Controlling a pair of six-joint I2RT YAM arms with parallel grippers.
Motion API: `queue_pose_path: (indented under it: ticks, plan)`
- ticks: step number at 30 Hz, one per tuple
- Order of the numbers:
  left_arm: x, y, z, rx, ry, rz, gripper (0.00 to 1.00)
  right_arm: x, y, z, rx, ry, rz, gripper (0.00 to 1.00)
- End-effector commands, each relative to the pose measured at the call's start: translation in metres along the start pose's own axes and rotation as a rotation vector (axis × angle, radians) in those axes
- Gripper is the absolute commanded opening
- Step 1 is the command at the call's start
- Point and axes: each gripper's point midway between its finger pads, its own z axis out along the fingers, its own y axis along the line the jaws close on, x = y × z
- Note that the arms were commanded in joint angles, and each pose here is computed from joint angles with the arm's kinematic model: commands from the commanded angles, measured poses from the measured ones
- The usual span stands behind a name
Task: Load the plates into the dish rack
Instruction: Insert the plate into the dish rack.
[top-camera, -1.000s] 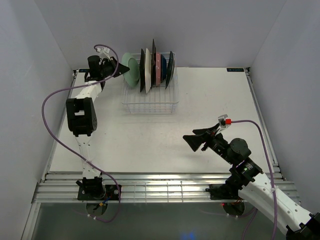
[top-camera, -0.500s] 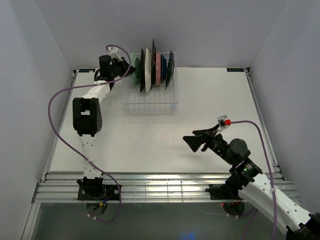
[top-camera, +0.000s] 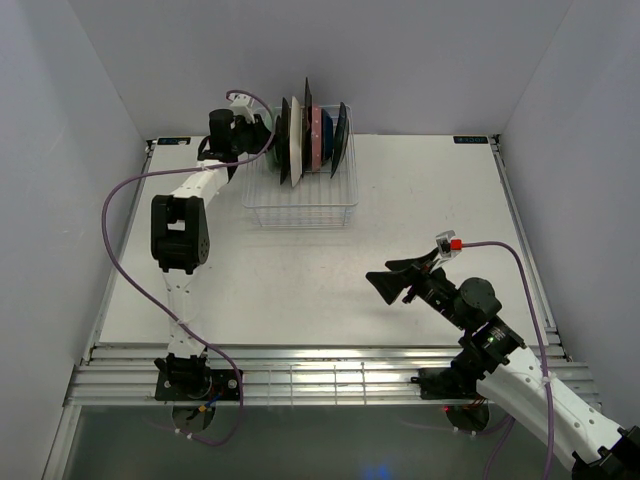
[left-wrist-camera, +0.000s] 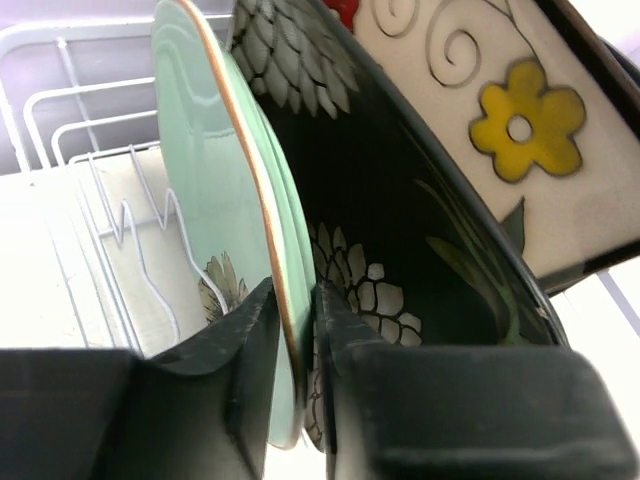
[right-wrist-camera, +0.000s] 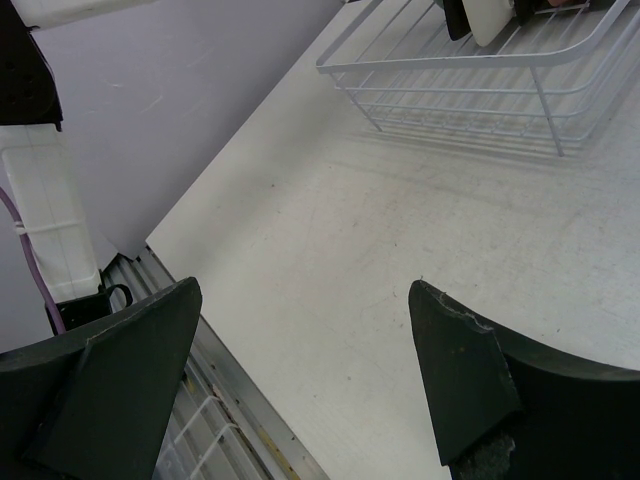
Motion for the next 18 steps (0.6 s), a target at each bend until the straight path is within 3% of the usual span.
queue_pose_path:
  ticks: [1,3,11,18]
  plan:
    - [-0.037,-0.036,-0.004,0.091,-0.069,0.068,0.36,-0.008,0.006,0.000,-0.029,-0.034,-0.006,0.90]
    - [-0.040,-0.038,-0.007,0.095,-0.071,0.071,0.44,-0.007,0.005,0.001,-0.027,-0.030,-0.007,0.90]
    - [-0.037,-0.047,-0.028,0.092,-0.060,0.078,0.52,-0.007,0.006,0.001,-0.029,-0.029,-0.008,0.90]
    - [-0.038,-0.048,-0.052,0.040,-0.042,0.099,0.66,-0.005,0.004,-0.001,-0.024,-0.027,-0.020,0.90]
